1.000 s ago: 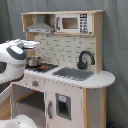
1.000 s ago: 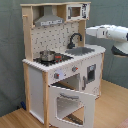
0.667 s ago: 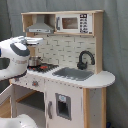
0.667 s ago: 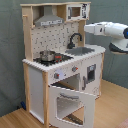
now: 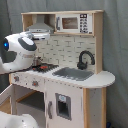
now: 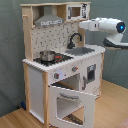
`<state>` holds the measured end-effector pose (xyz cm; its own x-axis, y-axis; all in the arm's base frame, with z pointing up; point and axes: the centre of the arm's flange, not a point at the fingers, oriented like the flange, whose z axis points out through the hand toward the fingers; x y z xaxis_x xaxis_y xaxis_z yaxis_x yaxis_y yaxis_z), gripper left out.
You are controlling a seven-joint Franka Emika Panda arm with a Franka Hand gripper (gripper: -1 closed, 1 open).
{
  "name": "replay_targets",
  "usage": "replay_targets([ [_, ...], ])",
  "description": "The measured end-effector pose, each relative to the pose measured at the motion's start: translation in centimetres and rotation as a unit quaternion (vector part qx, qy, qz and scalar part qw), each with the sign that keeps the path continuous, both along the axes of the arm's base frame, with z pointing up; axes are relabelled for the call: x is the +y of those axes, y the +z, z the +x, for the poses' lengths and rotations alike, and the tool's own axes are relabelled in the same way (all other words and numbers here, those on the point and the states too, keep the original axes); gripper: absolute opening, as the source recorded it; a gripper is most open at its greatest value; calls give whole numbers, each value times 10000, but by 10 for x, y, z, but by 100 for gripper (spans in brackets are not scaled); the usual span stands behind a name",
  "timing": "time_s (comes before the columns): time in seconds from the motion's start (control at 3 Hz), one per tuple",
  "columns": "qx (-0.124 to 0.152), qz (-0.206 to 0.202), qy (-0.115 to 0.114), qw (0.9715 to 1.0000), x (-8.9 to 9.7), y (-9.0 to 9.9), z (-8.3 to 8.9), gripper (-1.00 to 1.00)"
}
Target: Play with the kitchen
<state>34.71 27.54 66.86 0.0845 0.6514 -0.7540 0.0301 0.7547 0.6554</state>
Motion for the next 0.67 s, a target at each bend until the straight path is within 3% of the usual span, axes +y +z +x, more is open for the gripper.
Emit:
replay_targets([
  [0.67,227,-74,-66,9997,-9,7,53,100],
])
